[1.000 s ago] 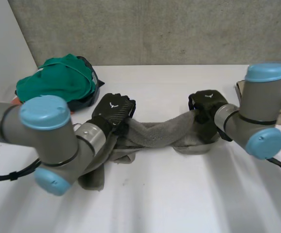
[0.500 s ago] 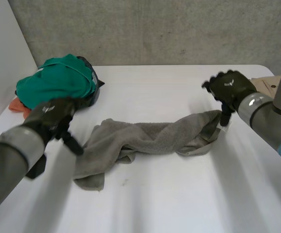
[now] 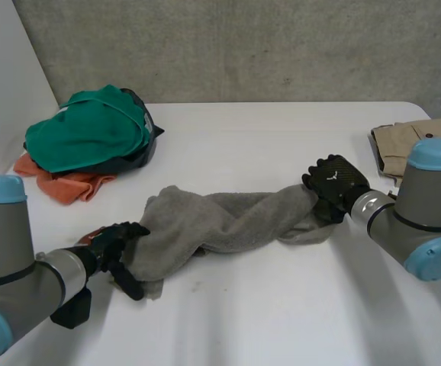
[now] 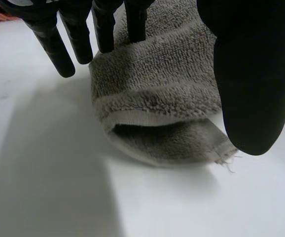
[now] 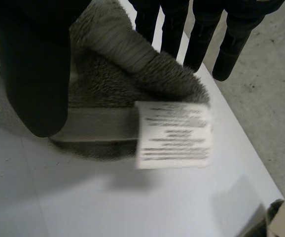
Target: Fold the laundry.
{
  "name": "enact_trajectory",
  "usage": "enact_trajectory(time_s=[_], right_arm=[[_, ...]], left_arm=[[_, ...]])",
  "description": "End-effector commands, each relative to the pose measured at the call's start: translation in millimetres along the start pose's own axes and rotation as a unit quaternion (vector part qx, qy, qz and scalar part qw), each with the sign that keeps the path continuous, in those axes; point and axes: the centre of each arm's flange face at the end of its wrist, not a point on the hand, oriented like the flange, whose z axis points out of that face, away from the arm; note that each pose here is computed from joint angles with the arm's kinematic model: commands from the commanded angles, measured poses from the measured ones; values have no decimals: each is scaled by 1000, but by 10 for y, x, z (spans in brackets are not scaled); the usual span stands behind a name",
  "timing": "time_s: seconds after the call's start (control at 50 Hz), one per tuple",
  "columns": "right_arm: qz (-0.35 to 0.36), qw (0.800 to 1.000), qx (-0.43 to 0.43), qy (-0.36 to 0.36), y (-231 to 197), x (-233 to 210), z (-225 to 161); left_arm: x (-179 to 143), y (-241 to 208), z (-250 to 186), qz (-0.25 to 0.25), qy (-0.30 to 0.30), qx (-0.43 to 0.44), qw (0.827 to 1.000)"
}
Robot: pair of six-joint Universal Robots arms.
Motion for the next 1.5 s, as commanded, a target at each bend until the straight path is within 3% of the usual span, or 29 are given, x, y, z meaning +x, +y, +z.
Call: enact_trajectory(time_s=[0.02,0.14,0.24,0.34,0.44,0.54,0.62,0.74,0.82,0.88,0.9,0.92,0.98,1.0,1.04,1.12,1.14,1.2,1.22,1.3,1.4,1.5], right_arm=[[28,1000,11,9,39,10,154],[47,998,32,26,-30,95,242],[66,997,37,35,-209,279,160],[83,995,30,54,-550,725,-226],[92,992,18,81,-909,1201,-753],[105,993,-37,47,-991,1270,-1101],[84,992,-92,-29,-888,1082,-1194],[60,991,-106,-64,-706,895,-877],[76,996,-46,27,-735,1104,-482],[85,985,46,141,-920,1486,-268],[87,978,79,175,-991,1608,-237],[91,962,127,222,-1091,1791,-222],[91,930,220,280,-1298,2049,-273],[92,907,275,305,-1395,2186,-318],[95,890,316,315,-1454,2262,-364],[111,897,322,281,-1388,2262,-386],[121,910,304,255,-1324,2185,-359],[137,929,264,219,-1188,2069,-314],[149,943,229,193,-1070,1963,-283],[167,970,124,124,-735,1629,-233],[167,985,9,47,-299,1166,-168],[170,982,-80,-11,95,749,-77]], left_arm=[[37,62,168,50,-21,16,998],[57,41,266,117,-45,44,991],[40,-337,201,143,-85,117,979],[213,-875,-271,151,-57,227,961],[410,-1286,-846,187,-8,323,928],[455,-1269,-974,256,-4,289,923],[422,-1133,-792,316,-13,217,923],[392,-1053,-158,370,-15,170,913],[463,-1416,220,377,-31,260,888],[548,-1921,269,372,-55,381,844],[567,-2054,245,369,-62,414,830],[608,-2302,155,357,-75,478,799],[681,-2602,-48,328,-84,564,753],[719,-2716,-165,311,-84,601,732],[744,-2761,-238,294,-78,619,724],[718,-2614,-207,282,-61,584,759],[696,-2505,-159,283,-55,557,779],[657,-2292,-71,289,-48,509,810],[633,-2130,-7,294,-42,475,828],[565,-1627,187,306,-22,380,873],[545,-1017,399,330,10,284,900],[493,-527,635,366,27,206,907]])
